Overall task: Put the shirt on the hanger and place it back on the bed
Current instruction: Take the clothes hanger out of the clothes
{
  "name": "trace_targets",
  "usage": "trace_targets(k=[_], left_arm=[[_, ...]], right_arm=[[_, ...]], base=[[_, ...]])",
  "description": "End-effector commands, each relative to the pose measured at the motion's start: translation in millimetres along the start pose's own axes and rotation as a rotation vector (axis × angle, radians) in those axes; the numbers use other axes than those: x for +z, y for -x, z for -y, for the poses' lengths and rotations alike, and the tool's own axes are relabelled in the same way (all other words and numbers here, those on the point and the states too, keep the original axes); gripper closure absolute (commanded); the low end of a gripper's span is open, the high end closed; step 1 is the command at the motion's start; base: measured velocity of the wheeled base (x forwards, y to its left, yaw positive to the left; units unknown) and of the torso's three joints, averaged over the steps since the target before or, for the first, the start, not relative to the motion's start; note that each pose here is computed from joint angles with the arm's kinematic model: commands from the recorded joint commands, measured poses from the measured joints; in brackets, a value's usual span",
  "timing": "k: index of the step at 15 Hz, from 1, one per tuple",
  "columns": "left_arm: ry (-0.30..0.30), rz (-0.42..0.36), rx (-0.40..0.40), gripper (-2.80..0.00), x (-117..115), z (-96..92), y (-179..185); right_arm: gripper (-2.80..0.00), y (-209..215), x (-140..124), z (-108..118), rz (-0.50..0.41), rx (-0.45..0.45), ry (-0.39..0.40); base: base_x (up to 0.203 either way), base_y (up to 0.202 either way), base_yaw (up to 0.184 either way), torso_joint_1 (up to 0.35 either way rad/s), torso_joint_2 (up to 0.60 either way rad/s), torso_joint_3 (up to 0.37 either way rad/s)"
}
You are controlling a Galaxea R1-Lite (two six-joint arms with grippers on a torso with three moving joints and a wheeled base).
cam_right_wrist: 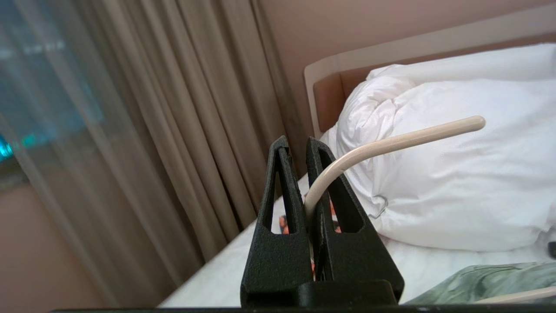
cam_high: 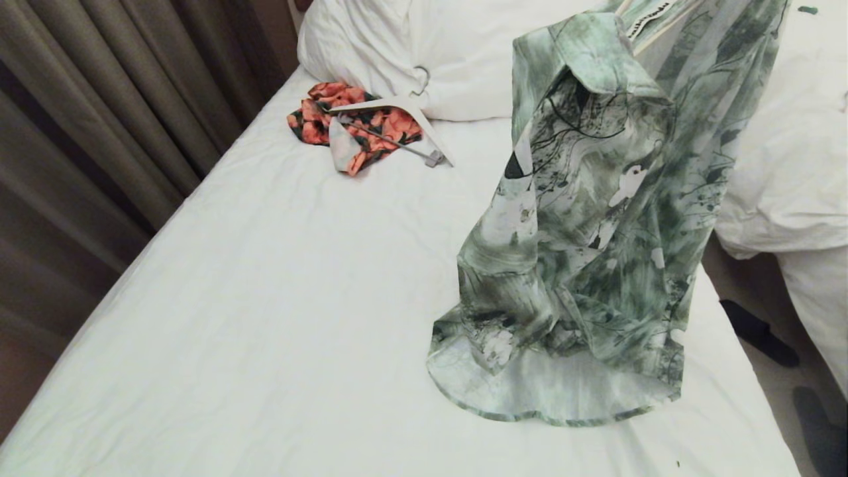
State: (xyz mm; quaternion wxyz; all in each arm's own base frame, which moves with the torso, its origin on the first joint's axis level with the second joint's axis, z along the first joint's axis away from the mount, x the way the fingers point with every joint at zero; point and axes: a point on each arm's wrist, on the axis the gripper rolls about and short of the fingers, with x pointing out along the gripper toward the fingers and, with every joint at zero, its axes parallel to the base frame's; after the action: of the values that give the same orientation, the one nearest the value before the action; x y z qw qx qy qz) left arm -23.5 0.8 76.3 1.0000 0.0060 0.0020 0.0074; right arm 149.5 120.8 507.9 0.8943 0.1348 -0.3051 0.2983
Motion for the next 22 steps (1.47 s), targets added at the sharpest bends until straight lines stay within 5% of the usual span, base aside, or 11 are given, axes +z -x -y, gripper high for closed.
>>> trace_targets(k=[1, 10, 12, 14, 22], left_arm=[[0.001, -0.001, 0.002, 0.00, 0, 0.0, 0], [-0.003, 0.000, 0.000, 0.00, 0, 0.0, 0], [0.014, 0.056, -0.012, 0.00, 22, -0.1, 5], [0.068, 0.052, -0.082, 0.00, 51, 1.1, 3], [0.125, -0.155, -0.541, 0.00, 103, 12.2, -53]], right_arm=[[0.00, -1, 0, 5, 0.004, -0.024, -0.025], [0.00, 0, -3, 27, -0.013, -0.129, -0.222], [0.00, -1, -7, 26, -0.044, -0.133, -0.252], [0.00, -1, -8, 26, -0.052, -0.134, -0.253], [0.00, -15, -53, 28, -0.220, -0.216, -0.310]], base=[[0.000, 0.000, 0.000, 0.000, 0.00, 0.000], [0.000, 0.000, 0.000, 0.000, 0.00, 0.000], [0.000, 0.000, 0.000, 0.000, 0.00, 0.000], [0.000, 0.000, 0.000, 0.000, 0.00, 0.000], [0.000, 0.000, 0.000, 0.000, 0.00, 0.000]])
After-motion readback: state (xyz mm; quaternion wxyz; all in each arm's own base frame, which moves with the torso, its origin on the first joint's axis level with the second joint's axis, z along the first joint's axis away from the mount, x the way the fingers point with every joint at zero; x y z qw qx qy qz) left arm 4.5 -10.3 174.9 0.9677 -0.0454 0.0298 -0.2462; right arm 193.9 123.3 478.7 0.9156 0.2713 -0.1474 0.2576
